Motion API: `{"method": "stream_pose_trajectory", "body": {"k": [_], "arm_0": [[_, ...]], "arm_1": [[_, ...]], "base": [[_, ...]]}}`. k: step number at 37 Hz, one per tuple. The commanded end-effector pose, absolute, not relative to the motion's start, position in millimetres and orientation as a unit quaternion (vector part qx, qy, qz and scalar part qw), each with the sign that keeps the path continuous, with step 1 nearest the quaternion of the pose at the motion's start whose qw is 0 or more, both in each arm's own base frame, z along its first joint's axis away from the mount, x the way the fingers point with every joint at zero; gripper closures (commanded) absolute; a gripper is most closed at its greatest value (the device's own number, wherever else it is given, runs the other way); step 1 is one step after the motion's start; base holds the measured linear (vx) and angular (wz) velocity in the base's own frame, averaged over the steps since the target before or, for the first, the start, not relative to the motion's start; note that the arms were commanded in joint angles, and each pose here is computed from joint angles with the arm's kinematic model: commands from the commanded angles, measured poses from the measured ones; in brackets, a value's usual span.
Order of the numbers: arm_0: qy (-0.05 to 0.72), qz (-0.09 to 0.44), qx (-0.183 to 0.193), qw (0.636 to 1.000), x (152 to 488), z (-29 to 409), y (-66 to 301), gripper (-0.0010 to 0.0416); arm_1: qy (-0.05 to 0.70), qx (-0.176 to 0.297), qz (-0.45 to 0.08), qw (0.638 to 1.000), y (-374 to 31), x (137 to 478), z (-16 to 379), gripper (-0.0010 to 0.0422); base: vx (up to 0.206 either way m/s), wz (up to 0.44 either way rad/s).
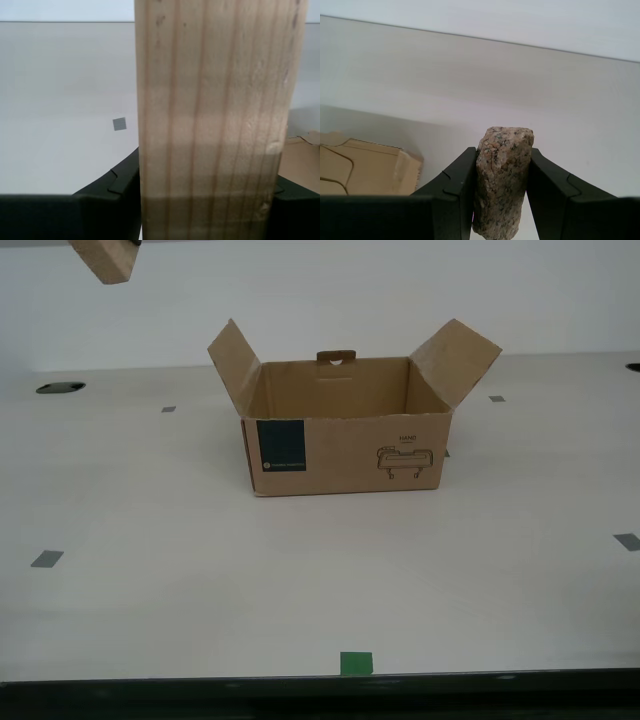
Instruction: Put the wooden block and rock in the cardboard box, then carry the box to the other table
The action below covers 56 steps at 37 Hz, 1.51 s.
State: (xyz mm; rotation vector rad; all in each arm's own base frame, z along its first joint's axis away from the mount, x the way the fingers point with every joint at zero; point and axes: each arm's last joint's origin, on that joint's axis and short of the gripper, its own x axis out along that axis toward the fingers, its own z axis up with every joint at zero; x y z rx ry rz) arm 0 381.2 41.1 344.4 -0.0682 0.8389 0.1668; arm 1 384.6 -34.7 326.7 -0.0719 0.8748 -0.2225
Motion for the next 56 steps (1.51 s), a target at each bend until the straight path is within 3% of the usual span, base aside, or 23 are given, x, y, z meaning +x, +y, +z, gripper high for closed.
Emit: {"method": "stream_pose_trajectory", "body": {"k": [1, 19, 27, 41, 56], "arm_0": [[0.396, 0.089, -0.034, 0.913, 375, 353, 47, 0.0407], [0.35, 0.14, -0.05, 0.925, 341, 387, 82, 0.0407], [0.334, 0.159, -0.054, 0.928, 325, 400, 92, 0.0407], [0.318, 0.184, -0.061, 0.928, 297, 419, 101, 0.0406], [0.321, 0.224, -0.052, 0.919, 273, 416, 99, 0.0407]], "arm_1": [[0.417, -0.039, -0.144, 0.897, -44, 382, 330, 0.0413], [0.413, 0.003, -0.238, 0.879, -110, 369, 331, 0.0413], [0.401, -0.003, -0.318, 0.859, -141, 360, 333, 0.0413], [0.377, 0.037, -0.369, 0.849, -173, 346, 336, 0.0413], [0.355, 0.064, -0.387, 0.848, -177, 341, 342, 0.0413]], "base": [[0.0, 0.0], [0.0, 0.0], [0.0, 0.0], [0.0, 0.0], [0.0, 0.0]]}}
